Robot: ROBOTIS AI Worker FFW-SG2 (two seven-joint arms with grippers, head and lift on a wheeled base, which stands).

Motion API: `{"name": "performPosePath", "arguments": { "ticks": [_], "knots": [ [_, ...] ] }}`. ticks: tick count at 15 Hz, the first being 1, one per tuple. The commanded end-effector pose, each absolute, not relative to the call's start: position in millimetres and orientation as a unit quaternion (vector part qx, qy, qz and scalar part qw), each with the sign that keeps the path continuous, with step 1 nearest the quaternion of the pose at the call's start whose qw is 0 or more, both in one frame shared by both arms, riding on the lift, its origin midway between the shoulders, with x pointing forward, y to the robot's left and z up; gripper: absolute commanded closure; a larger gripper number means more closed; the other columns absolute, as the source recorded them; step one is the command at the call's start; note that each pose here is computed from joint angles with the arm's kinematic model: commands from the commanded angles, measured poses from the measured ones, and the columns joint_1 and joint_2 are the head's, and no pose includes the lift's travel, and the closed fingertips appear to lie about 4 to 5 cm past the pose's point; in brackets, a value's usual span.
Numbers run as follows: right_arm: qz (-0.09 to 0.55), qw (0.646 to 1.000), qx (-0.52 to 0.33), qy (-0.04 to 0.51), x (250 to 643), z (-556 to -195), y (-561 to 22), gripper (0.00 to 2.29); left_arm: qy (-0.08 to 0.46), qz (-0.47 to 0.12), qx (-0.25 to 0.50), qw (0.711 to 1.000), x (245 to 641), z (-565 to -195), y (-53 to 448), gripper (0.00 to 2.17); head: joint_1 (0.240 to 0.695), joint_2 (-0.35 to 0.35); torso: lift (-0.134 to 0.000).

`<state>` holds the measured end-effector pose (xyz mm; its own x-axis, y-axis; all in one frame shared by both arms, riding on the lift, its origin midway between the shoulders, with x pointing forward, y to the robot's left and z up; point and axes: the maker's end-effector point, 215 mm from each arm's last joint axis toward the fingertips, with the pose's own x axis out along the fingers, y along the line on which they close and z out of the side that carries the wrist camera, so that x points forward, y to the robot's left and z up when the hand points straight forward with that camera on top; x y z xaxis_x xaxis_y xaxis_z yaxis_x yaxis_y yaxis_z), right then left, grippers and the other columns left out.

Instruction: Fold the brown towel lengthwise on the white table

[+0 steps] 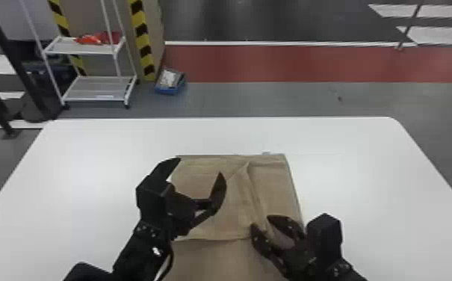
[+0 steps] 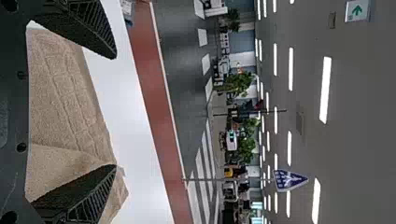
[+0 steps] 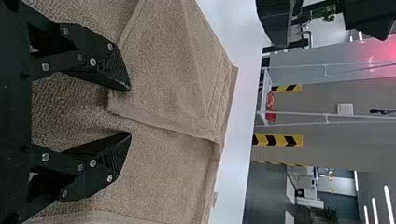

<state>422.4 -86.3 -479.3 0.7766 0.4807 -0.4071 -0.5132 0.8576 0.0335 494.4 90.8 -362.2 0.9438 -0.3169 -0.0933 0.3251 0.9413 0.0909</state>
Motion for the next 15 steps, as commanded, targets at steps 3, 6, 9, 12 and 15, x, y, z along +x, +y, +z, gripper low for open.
{"name": "performPosePath", "arguments": {
  "ticks": [3,6,9,12,15],
  "knots": [
    [0.255,0.946,-0.051,0.194,424.1,-470.6,-83.1,0.55,0.039,-0.159,0.055,0.985,495.7,-362.4,96.4,0.04,0.695,0.011,-0.113],
    [0.254,0.944,-0.053,0.204,423.7,-475.7,-83.4,0.55,0.039,-0.159,0.055,0.985,495.2,-363.2,96.5,0.04,0.695,0.015,-0.112],
    [0.255,0.942,-0.057,0.209,423.1,-478.1,-82.4,0.71,0.04,-0.156,0.056,0.985,495.7,-363.9,98.4,0.04,0.695,0.017,-0.112],
    [0.259,0.94,-0.057,0.213,420.9,-479.8,-79.0,0.79,0.041,-0.156,0.056,0.985,495.7,-364.7,98.7,0.04,0.695,0.022,-0.112],
    [0.263,0.941,-0.055,0.205,420.9,-471.2,-76.4,0.83,0.04,-0.154,0.062,0.985,495.7,-365.4,98.7,0.04,0.695,0.026,-0.112]
  ]
}}
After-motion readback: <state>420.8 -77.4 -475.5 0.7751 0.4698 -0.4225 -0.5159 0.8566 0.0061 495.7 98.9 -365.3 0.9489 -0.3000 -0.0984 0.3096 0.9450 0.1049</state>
